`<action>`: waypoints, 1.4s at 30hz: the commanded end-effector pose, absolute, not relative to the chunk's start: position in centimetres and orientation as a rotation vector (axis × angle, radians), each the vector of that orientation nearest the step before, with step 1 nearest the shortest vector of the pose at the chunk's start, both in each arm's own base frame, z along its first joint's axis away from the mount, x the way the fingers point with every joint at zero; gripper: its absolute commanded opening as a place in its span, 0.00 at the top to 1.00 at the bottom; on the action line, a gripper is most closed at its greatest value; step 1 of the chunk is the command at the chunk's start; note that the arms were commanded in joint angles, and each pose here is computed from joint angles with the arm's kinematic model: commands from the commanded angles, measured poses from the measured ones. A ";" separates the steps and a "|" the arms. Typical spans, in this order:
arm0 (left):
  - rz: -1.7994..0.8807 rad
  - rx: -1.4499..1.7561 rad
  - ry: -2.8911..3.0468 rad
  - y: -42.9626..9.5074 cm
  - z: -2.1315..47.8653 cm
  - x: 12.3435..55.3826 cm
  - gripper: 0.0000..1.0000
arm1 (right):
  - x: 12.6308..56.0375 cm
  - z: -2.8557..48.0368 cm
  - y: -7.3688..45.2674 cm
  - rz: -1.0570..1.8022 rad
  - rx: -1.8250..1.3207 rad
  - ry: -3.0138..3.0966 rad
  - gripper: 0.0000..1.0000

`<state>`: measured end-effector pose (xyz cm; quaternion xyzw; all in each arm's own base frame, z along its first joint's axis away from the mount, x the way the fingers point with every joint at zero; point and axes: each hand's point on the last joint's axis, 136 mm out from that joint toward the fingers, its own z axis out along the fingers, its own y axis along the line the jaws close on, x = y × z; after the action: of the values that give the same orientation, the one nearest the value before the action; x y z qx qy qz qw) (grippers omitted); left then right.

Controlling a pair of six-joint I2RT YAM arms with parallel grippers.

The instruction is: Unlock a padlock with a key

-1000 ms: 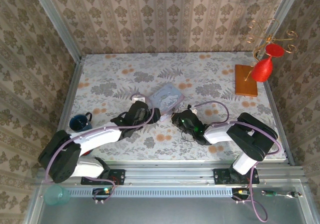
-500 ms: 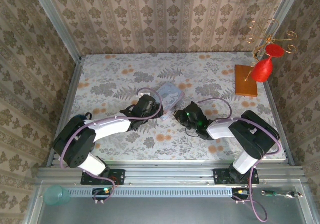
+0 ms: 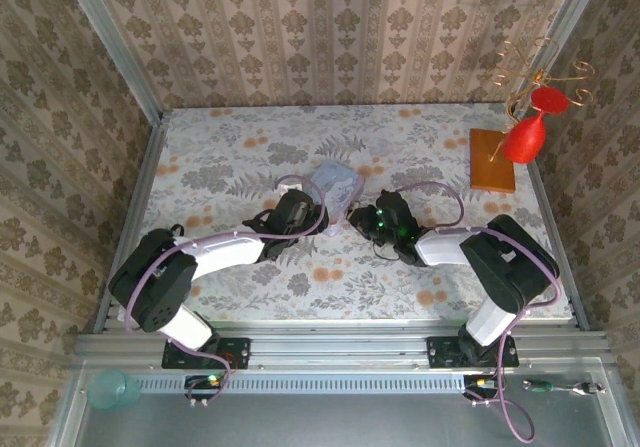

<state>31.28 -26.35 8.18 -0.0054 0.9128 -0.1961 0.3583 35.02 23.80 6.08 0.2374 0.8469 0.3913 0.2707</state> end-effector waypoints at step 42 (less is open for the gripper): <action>-0.345 0.047 2.537 -25.5 2.5 28.5 0.29 | 37.8 7.2 22.7 0.736 0.516 2.353 0.89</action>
<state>31.57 -28.07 8.07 -0.0051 0.9082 -0.2085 0.3630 36.12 21.39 4.87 0.1718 0.9175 0.2212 0.2823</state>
